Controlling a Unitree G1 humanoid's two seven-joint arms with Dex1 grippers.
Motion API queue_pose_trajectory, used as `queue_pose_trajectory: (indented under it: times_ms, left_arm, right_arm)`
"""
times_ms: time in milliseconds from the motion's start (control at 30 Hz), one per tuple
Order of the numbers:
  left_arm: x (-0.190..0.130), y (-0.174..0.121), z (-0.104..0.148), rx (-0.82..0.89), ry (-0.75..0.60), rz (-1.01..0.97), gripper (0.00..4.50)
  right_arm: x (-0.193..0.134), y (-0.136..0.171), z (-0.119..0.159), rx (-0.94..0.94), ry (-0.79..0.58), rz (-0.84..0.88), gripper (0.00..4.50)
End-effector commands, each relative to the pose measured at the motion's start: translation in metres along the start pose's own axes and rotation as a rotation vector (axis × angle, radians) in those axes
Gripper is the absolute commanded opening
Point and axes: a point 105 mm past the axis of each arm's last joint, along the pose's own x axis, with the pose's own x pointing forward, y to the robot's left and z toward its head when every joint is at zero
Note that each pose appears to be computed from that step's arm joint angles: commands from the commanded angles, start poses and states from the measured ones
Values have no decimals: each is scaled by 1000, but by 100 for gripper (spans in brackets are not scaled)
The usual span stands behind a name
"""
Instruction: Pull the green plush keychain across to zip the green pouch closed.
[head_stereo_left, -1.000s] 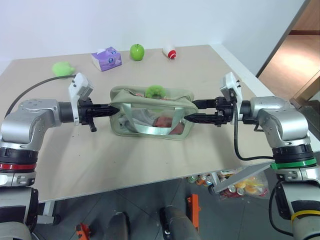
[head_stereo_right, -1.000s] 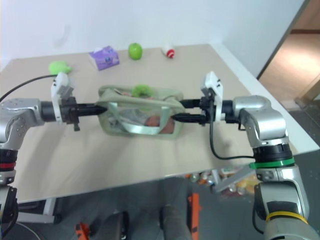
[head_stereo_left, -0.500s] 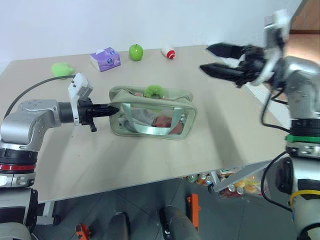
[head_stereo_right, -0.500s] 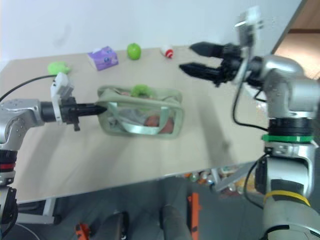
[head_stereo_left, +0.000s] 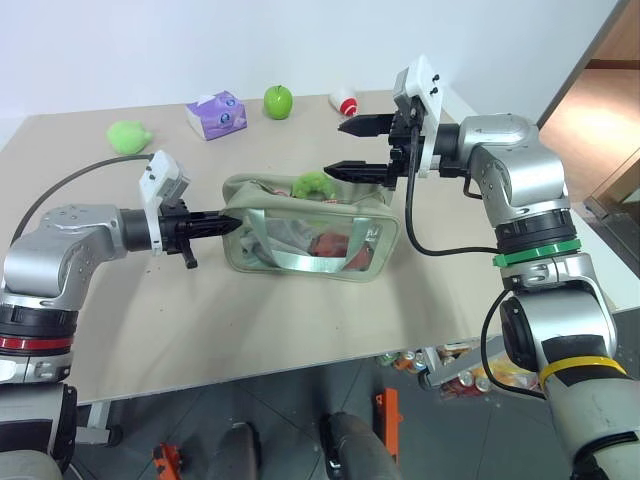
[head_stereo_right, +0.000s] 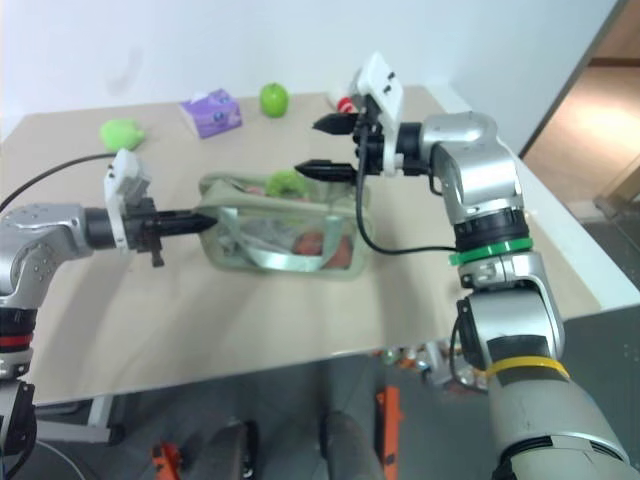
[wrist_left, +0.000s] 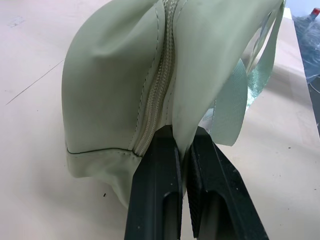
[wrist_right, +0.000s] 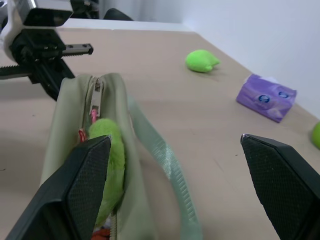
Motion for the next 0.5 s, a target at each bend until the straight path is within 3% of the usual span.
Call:
queue_pose_trajectory:
  times_ms: [33,300,333,500]
  left_arm:
    - [-6,-3,10,27,-32,2,0]
    - [-3,-2,9,20,-33,0,0]
    - [-2,-2,9,19,-34,0,0]
    - [2,-1,9,14,-39,-6,0]
  right_arm:
    - [-6,6,15,-46,-29,62,431]
    - [-1,14,10,-49,-17,105,431]
    - [1,15,10,-48,-18,108,373]
    - [9,17,6,-39,-16,117,210]
